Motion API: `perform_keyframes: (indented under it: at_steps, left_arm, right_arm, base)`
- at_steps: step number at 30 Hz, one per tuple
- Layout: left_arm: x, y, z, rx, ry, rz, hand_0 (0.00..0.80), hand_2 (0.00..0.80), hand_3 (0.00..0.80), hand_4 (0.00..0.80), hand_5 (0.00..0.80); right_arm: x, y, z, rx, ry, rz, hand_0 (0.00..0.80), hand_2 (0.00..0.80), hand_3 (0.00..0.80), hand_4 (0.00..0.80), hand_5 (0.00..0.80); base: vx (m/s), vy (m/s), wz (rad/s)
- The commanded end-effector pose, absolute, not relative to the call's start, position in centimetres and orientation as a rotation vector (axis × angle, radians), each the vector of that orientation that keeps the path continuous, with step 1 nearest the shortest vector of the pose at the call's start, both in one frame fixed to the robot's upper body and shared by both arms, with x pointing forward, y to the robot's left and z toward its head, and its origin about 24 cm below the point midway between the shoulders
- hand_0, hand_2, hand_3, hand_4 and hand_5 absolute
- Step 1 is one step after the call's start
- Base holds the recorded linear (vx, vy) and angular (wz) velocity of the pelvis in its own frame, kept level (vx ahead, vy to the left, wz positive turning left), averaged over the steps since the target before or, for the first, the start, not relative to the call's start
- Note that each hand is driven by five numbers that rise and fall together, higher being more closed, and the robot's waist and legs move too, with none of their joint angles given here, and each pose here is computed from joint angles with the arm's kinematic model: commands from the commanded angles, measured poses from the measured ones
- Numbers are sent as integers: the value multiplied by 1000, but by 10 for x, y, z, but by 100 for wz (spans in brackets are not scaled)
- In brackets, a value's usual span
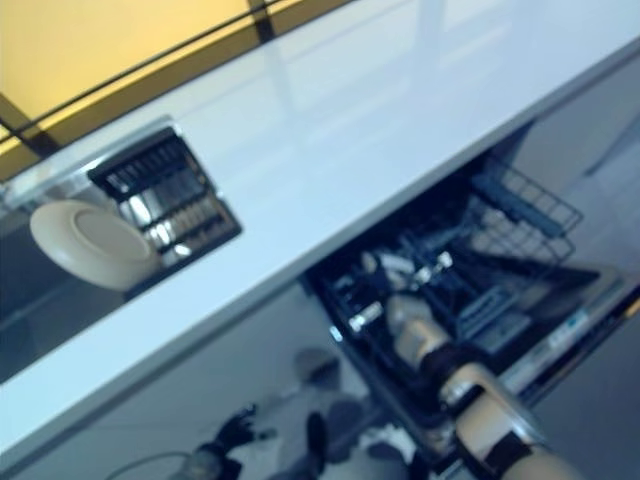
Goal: Take plates into dishwasher
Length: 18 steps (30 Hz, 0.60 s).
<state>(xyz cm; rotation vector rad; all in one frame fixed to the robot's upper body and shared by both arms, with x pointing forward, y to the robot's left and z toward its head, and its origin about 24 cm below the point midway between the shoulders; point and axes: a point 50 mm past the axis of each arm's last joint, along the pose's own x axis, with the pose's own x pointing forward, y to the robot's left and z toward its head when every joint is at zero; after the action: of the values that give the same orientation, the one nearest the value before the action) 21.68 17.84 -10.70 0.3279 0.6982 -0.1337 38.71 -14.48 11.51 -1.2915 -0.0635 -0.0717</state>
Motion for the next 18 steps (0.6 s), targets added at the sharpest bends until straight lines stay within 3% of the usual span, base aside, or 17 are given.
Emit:
perform_keyframes:
  at_steps: [1,18]
  left_arm:
    - [245,179,-87,340,590,-121,0,0,0,0,0]
    - [255,169,-79,328,539,-131,0,0,0,0,0]
  right_arm:
    - [383,-212,92,-1429,212,-210,800,800,800,800,800]
    - [385,-219,88,-1431,298,-208,800,800,800,800,800]
  base:
    - [-28,-7,5]
    - [-3,-1,0]
